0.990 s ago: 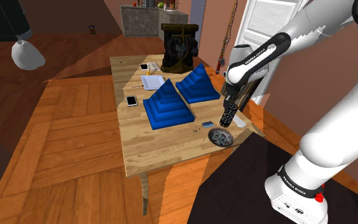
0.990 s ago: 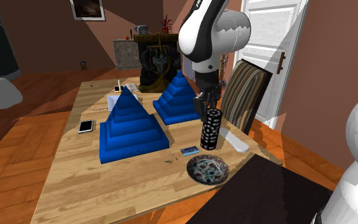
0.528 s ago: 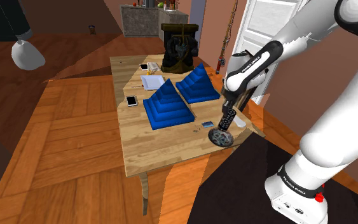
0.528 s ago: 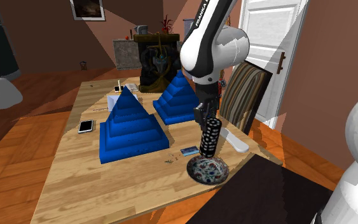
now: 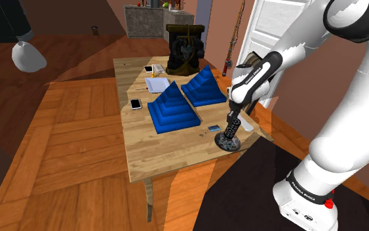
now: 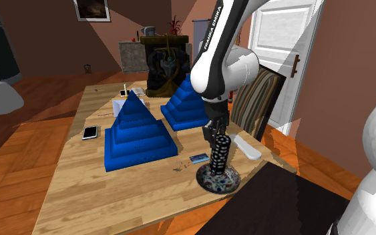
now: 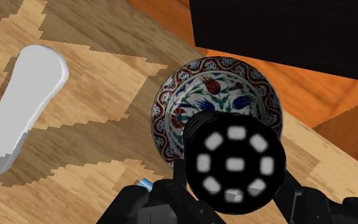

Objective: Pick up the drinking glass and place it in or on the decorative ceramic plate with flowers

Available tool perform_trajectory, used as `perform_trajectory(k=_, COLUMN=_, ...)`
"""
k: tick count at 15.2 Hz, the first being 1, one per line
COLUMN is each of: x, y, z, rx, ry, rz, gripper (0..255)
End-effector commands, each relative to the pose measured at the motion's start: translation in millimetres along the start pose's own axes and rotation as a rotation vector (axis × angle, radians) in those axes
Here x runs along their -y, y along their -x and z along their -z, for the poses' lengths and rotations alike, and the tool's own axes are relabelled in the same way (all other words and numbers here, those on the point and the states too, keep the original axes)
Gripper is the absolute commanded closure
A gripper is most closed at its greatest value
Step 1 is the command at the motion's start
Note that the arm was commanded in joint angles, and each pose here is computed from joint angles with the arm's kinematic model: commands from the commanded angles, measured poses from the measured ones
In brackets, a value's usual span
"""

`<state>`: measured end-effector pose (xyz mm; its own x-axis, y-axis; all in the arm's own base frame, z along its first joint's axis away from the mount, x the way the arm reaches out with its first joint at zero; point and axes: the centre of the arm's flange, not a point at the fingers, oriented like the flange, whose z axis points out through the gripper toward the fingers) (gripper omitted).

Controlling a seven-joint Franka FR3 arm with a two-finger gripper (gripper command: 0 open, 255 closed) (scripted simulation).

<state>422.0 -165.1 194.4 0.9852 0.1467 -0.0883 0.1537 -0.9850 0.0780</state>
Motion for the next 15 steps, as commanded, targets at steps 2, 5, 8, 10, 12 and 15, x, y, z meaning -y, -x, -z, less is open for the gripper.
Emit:
perform_trajectory(k=2, x=0, y=-2, z=-15, rx=-0.001, ry=0.000, rz=0.000, gripper=255)
perform_trajectory(k=5, x=2, y=-4, z=-31, rx=-0.001, ry=0.000, rz=0.000, gripper=255)
perform_trajectory(k=8, x=2, y=-4, z=-31, rx=-0.001, ry=0.000, rz=0.000, gripper=255)
perform_trajectory(k=10, x=2, y=-4, z=-31, rx=-0.001, ry=0.000, rz=0.000, gripper=255)
perform_trajectory(k=12, x=2, y=-4, z=-31, rx=-0.001, ry=0.000, rz=0.000, gripper=255)
perform_trajectory(k=15, x=2, y=-4, z=-31, rx=-0.001, ry=0.000, rz=0.000, gripper=0)
